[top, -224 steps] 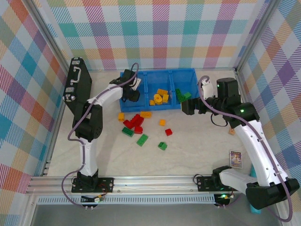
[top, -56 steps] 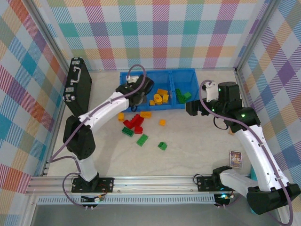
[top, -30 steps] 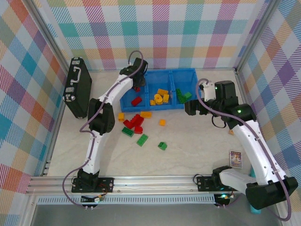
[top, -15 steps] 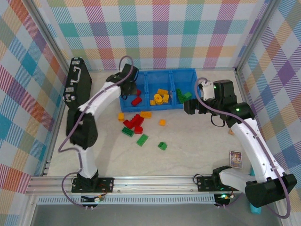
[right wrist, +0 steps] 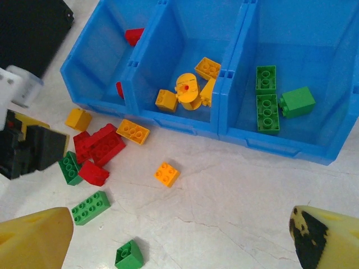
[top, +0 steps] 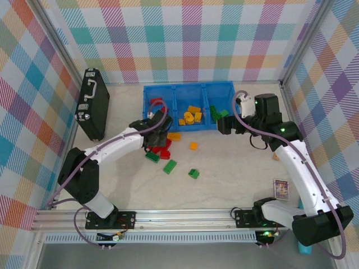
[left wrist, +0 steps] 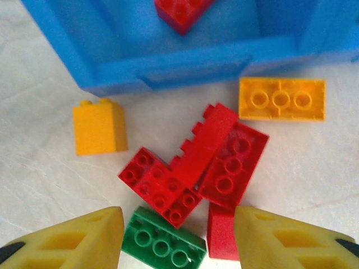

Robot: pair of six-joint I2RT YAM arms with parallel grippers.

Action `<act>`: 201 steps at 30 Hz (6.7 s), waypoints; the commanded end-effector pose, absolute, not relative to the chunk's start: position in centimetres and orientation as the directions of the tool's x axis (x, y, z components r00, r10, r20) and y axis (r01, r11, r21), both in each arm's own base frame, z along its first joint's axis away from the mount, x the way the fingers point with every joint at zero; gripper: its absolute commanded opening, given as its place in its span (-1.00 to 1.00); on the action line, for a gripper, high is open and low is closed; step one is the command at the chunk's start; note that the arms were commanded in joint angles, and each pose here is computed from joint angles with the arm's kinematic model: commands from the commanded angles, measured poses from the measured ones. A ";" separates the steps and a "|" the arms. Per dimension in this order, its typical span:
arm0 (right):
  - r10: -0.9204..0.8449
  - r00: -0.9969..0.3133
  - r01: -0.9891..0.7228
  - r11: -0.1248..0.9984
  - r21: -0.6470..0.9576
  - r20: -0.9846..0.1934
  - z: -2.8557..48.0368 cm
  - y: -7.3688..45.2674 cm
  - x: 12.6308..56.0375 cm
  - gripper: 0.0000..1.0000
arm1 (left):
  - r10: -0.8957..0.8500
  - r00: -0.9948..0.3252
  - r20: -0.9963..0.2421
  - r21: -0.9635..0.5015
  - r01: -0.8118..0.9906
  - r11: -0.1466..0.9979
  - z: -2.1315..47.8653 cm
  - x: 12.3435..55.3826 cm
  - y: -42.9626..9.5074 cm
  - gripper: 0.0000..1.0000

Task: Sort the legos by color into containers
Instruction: Pick up the lego from the center of the table, then place the lego in the container, then pick up the lego from the center of the table, then place the lego in the container.

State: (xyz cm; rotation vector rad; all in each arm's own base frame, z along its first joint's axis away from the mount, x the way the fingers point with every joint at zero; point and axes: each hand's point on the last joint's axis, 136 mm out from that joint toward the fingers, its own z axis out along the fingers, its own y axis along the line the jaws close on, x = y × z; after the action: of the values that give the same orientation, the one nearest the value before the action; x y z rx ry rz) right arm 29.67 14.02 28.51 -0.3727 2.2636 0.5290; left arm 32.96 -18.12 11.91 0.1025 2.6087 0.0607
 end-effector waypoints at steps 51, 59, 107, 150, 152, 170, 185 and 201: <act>-0.123 -0.639 -0.426 0.879 0.215 -0.760 28.4 13.3 28.8 0.98 | 0.085 -0.935 -0.344 0.102 0.053 0.993 2.4 30.1 -22.0 -0.03; -0.124 -0.636 -0.423 0.881 0.210 -0.762 28.4 13.2 28.7 0.97 | 0.076 -0.936 -0.344 0.094 0.047 0.995 3.1 30.0 -22.0 -0.28; -0.118 -0.694 -0.450 0.841 0.300 -0.711 24.3 15.5 27.2 0.97 | -0.093 -0.698 -0.710 -0.134 0.004 0.991 18.0 50.7 -19.6 0.28; -0.081 -0.941 -0.158 0.964 0.216 -0.327 5.0 27.9 33.4 0.98 | 0.052 -0.447 -0.893 -0.080 0.271 0.959 31.9 26.2 -10.2 0.54; -0.080 -0.946 -0.149 0.968 0.202 -0.314 4.5 28.0 33.5 0.89 | 0.052 -0.439 -0.897 -0.084 0.285 0.955 32.1 25.8 -10.4 0.55; -0.153 -0.949 -0.193 0.973 0.124 -0.276 2.2 28.1 33.4 -0.15 | 0.071 -0.384 -0.921 -0.050 0.296 0.954 32.9 24.5 -10.2 0.62; -0.287 -0.857 -0.324 0.946 0.015 -0.428 10.9 27.7 36.7 -0.36 | 0.082 -0.387 -0.919 -0.039 0.295 0.955 32.6 24.6 -10.3 0.64; -0.235 -0.815 -0.297 0.954 0.034 -0.529 13.4 27.3 47.0 -0.31 | 0.099 -0.373 -0.923 -0.010 0.280 0.960 32.6 24.6 -9.9 0.67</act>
State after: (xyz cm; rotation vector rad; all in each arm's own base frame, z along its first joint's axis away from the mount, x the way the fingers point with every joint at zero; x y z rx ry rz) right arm 45.79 27.34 13.92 -0.3481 2.5511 0.1629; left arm 24.69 -9.85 31.97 0.2560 1.9920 -0.2085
